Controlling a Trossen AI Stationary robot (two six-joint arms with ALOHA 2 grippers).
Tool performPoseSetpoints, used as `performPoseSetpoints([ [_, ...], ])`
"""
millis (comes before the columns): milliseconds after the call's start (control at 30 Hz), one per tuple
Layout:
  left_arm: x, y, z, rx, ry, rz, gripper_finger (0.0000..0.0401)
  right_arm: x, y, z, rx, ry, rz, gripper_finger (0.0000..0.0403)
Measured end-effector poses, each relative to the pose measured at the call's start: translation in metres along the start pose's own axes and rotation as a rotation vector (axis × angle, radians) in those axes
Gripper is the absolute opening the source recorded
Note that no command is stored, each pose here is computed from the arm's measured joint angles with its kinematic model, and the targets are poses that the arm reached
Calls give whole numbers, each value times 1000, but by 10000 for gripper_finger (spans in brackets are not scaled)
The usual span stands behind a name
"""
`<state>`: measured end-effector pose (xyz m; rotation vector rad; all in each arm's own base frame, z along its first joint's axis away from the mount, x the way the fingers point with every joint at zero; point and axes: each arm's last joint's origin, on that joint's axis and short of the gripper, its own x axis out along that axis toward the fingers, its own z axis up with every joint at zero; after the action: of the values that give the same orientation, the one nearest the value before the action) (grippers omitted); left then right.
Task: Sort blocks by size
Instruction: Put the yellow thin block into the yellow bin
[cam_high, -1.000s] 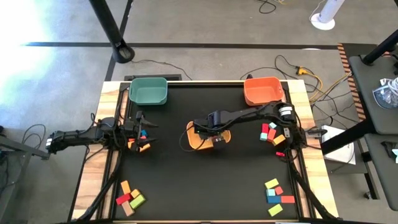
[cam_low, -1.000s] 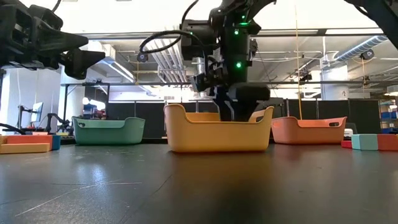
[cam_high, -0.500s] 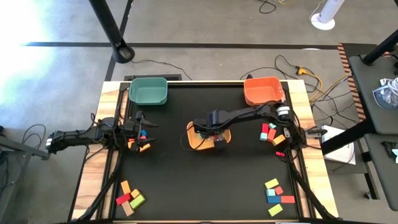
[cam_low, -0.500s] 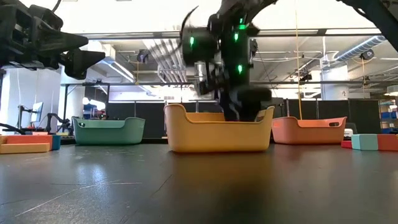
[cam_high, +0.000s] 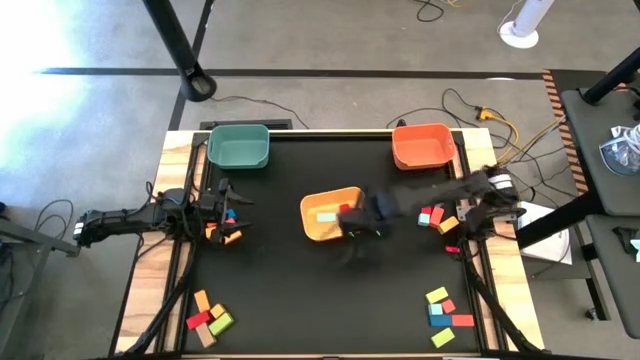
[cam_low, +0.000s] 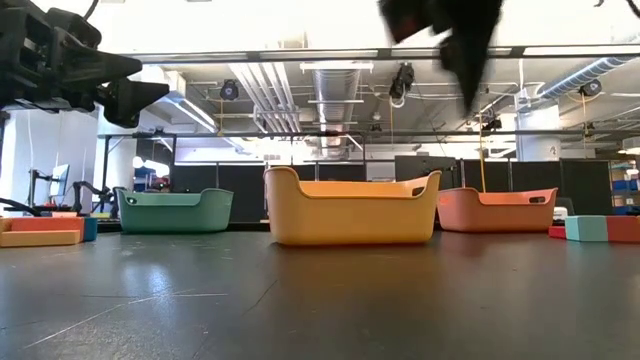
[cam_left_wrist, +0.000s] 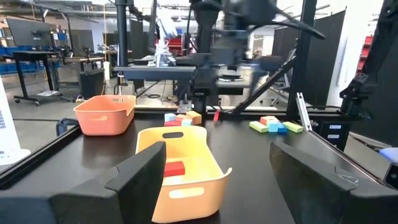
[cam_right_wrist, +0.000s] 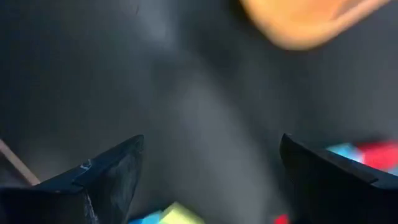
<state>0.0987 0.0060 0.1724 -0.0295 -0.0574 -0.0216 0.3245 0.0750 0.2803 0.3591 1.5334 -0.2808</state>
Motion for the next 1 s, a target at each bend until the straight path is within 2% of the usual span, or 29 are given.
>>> performPoseSetpoints([
  [100, 0, 0, 0, 0, 1, 0, 274, 9, 28, -43, 26, 28, -26, 363],
  [267, 0, 0, 0, 0, 1, 0, 274, 51, 64, -103, 35, 71, -121, 363],
  [467, 0, 0, 0, 0, 2, 0, 274, 88, 79, -154, 35, 176, -222, 363],
  [633, 0, 0, 0, 0, 3, 0, 274, 100, 74, -171, 55, 177, -297, 363],
  [767, 0, 0, 0, 0, 3, 0, 274, 111, 66, -177, 22, 194, -341, 363],
  [1000, 0, 0, 0, 0, 3, 0, 274, 119, 62, -180, -31, 227, -326, 363],
])
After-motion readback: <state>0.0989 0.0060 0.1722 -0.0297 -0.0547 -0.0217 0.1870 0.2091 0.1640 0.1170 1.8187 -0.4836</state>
